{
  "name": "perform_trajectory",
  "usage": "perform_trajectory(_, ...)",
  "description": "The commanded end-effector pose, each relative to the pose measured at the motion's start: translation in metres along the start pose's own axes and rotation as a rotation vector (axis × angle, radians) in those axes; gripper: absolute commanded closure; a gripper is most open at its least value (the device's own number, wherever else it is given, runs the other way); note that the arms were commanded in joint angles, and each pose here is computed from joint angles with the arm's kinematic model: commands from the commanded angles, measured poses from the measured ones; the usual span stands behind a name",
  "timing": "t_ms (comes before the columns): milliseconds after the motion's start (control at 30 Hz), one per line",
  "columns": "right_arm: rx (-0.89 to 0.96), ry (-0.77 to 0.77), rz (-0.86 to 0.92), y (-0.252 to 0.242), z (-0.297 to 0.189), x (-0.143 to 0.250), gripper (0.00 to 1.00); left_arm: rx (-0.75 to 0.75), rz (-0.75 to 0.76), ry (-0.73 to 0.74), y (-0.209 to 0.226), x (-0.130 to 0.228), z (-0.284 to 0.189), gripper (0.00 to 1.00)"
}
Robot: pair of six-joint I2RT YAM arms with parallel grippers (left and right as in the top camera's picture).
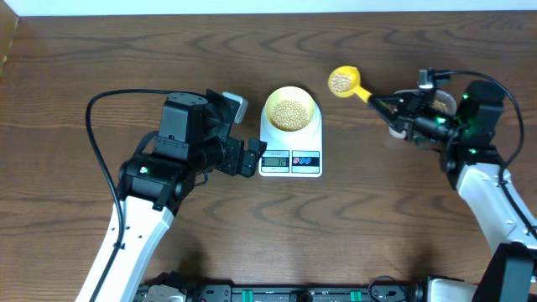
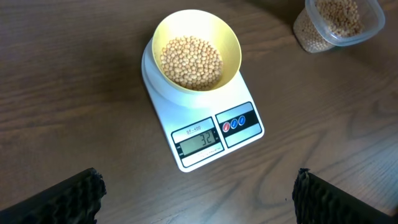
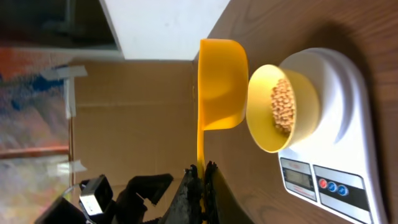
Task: Scoop item into bowl and weigh 50g on scale
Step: 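Carry the filled scoop over the yellow bowl with the right gripper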
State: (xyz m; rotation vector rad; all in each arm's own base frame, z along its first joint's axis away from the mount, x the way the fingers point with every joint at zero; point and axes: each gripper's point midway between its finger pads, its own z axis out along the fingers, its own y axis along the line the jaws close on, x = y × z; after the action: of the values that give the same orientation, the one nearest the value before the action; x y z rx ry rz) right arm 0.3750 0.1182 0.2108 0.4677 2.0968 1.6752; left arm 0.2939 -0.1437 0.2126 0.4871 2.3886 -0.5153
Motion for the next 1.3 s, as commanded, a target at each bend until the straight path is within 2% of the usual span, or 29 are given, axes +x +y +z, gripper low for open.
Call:
perform_trajectory(0,0.014,-0.002,0.026,0.001,0.013,0.006,0.99,0.01,0.01,0.005,-0.002,0.001,0.001,0.01)
perform_trajectory(300,0.049,-0.004,-0.018,0.005,0.045,0.025,0.99,0.01,0.01,0.004,-0.002,0.001,0.001,0.01)
perform_trajectory(633,0.077,-0.028,-0.043,0.004,0.057,0.03,0.99,0.01,0.01,0.005,-0.002,0.001,0.001,0.01)
perform_trajectory(933,0.087,-0.022,-0.348,0.005,0.062,0.033,0.98,0.01,0.01,0.004,-0.002,0.001,0.001,0.01)
perform_trajectory(1033,0.084,-0.012,-0.405,0.006,0.064,0.036,0.96,0.01,0.01,0.004,-0.002,0.001,0.001,0.01)
perform_trajectory(1267,0.101,-0.027,-0.498,0.004,0.065,0.034,0.99,0.01,0.01,0.005,-0.002,0.001,0.001,0.01)
